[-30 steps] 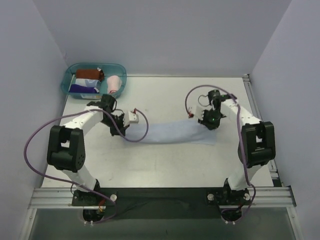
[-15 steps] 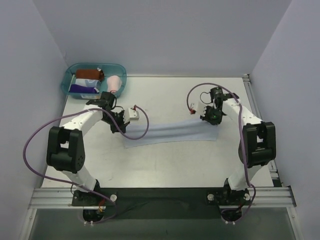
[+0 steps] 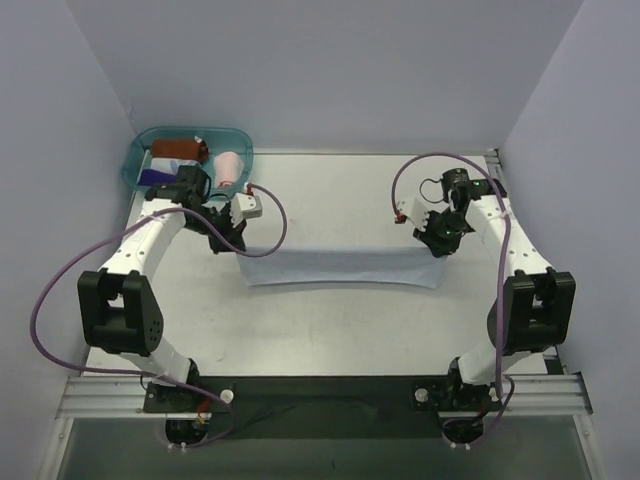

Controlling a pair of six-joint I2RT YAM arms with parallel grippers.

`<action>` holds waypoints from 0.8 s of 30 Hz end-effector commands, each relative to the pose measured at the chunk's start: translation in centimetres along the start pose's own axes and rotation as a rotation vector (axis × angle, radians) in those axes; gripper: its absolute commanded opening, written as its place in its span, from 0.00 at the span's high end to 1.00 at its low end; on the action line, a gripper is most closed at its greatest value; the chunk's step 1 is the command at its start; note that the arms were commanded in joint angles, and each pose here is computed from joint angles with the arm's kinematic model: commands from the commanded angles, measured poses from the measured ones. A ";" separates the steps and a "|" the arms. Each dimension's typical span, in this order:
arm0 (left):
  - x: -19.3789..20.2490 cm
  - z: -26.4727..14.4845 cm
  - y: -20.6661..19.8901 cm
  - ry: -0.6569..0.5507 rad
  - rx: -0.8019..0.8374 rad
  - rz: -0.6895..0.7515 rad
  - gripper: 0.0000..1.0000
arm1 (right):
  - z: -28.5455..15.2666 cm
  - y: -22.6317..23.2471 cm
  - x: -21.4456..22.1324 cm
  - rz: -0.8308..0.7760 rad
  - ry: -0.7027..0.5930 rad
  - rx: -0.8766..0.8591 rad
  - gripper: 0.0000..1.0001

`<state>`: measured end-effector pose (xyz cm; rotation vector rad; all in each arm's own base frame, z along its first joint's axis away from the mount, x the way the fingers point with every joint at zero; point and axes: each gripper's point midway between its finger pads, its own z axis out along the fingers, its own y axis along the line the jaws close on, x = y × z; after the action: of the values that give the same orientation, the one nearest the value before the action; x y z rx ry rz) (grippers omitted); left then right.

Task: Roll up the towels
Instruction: Fold the towel

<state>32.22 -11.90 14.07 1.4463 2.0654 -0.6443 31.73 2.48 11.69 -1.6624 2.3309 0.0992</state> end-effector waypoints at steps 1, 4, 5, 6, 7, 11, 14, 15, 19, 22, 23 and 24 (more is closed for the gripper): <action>0.3 -2.7 -4.8 -0.008 0.078 -0.055 1.00 | -3.1 5.5 2.2 0.029 0.053 -0.162 1.00; 1.9 -1.7 -6.2 0.031 0.156 -0.136 1.00 | -2.3 7.2 2.4 0.043 0.076 -0.288 1.00; 2.4 -1.2 -6.1 0.045 0.172 -0.161 1.00 | -1.9 7.0 2.2 0.052 0.076 -0.306 1.00; 2.7 -0.7 -5.7 0.058 0.184 -0.180 1.00 | -1.2 6.8 2.2 0.067 0.093 -0.334 1.00; 3.7 0.6 -5.3 0.084 0.225 -0.257 1.00 | 0.7 6.7 2.5 0.091 0.134 -0.416 1.00; 4.6 3.8 -2.1 0.080 0.280 -0.387 1.00 | 4.4 5.6 1.7 0.183 0.201 -0.610 0.98; 4.7 5.1 1.2 0.051 0.244 -0.445 1.00 | 6.7 2.8 0.6 0.206 0.176 -0.580 0.97; 4.9 5.5 1.9 0.053 0.236 -0.452 1.00 | 6.9 1.8 0.3 0.207 0.165 -0.548 0.96; 5.4 6.3 3.8 0.062 0.190 -0.443 1.00 | 8.1 -0.3 0.1 0.203 0.172 -0.498 0.96; 6.0 7.1 4.4 0.076 0.182 -0.448 1.00 | 8.8 -1.2 -0.1 0.218 0.181 -0.475 0.84; 6.2 7.4 4.3 0.080 0.180 -0.445 1.00 | 9.2 -1.5 -0.1 0.229 0.186 -0.457 0.79; 6.3 7.6 4.4 0.085 0.176 -0.444 0.98 | 9.4 -1.9 0.0 0.242 0.188 -0.435 0.76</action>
<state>34.19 -10.98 4.33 1.1274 2.4987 -1.0104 35.49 4.36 2.82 -1.6476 2.7235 0.5921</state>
